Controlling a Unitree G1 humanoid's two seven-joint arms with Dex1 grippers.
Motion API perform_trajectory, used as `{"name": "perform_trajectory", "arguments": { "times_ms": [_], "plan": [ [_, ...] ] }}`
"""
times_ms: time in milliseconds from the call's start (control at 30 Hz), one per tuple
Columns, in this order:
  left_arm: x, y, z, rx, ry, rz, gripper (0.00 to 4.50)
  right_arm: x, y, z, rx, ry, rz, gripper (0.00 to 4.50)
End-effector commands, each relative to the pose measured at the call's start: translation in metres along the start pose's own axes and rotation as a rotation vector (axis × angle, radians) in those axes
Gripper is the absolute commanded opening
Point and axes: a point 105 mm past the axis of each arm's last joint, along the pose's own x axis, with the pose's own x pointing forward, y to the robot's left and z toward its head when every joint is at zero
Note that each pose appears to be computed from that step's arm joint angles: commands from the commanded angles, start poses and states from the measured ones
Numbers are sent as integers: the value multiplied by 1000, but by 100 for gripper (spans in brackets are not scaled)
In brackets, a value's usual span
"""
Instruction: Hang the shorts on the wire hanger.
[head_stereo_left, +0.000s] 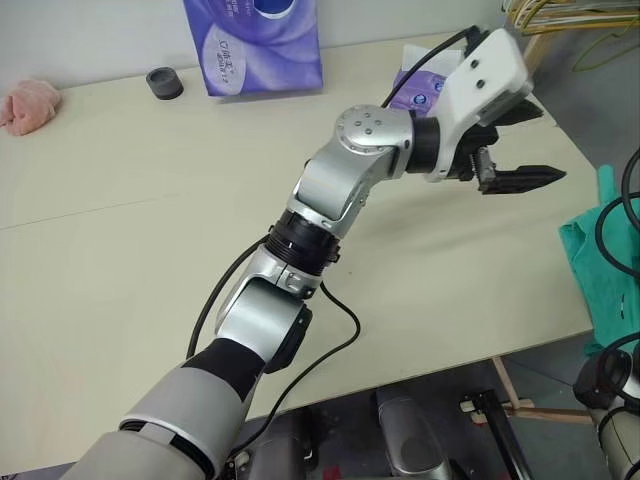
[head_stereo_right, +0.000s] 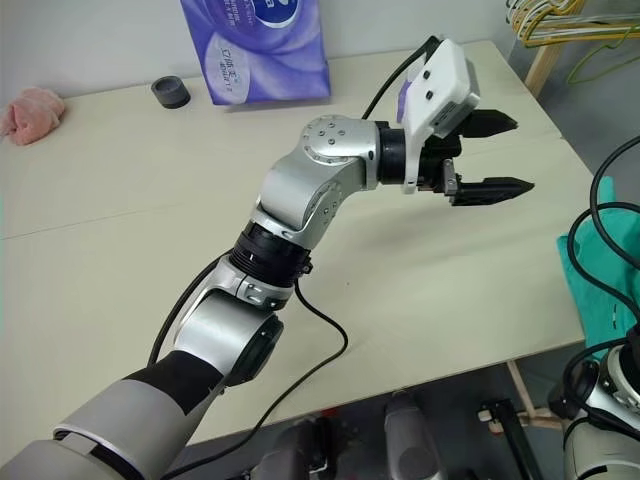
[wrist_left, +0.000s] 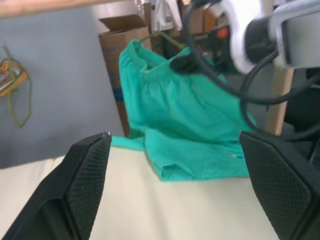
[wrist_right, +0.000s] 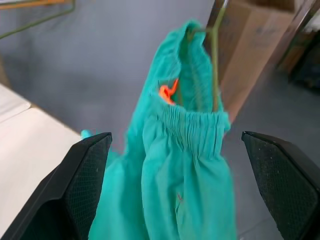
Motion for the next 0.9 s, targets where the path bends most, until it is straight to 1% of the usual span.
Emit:
{"name": "perform_trajectory", "arguments": {
  "times_ms": [33,67,100,167,200,233,267,300,333,367,400,433,467,500,567,600,667,767,867,900],
  "plan": [
    [-4,3,5,42,-15,36,432,-19,4,42,-63,-271,29,444],
    [-8,7,2,38,-9,64,432,-26,15,50,-112,-344,89,444],
    [-17,18,-5,15,2,145,432,-34,34,52,-137,-397,194,444],
    [-34,37,-20,-41,21,292,432,-48,64,48,-153,-447,377,444],
    [-39,42,-23,-58,26,332,432,-51,71,46,-150,-458,423,444],
    [-49,51,-29,-84,20,405,432,-58,84,39,-163,-467,501,444],
    [-63,61,-38,-96,30,497,432,-64,98,27,-168,-447,591,444],
    [-83,70,-50,-130,37,605,432,-71,111,14,-173,-438,667,444],
    [-104,75,-66,-139,87,702,432,-76,122,-4,-158,-400,745,444],
    [-118,76,-76,-141,125,757,432,-79,128,-15,-143,-376,786,444],
    [-124,76,-82,-141,148,785,432,-80,131,-21,-132,-366,806,444],
    [-138,76,-90,-93,190,838,432,-79,134,-29,-138,-372,801,444],
    [-152,75,-99,-89,217,879,432,-77,138,-38,-153,-375,802,444],
    [-174,71,-114,-109,258,945,432,-77,146,-53,-165,-360,841,444],
    [-209,59,-138,-130,336,1044,432,-78,159,-76,-179,-339,912,444],
    [-232,53,-151,-153,378,1122,432,-79,165,-85,-159,-326,953,444],
    [-267,41,-167,-175,429,1255,432,-81,175,-92,-107,-327,1024,444],
    [-293,23,-176,-202,443,1352,432,-76,184,-98,-64,-333,1061,444],
    [-305,10,-176,-206,425,1398,432,-73,192,-106,-28,-314,1099,444],
    [-314,5,-174,-195,415,1441,432,-77,198,-111,-28,-310,1130,444]
  ]
}}
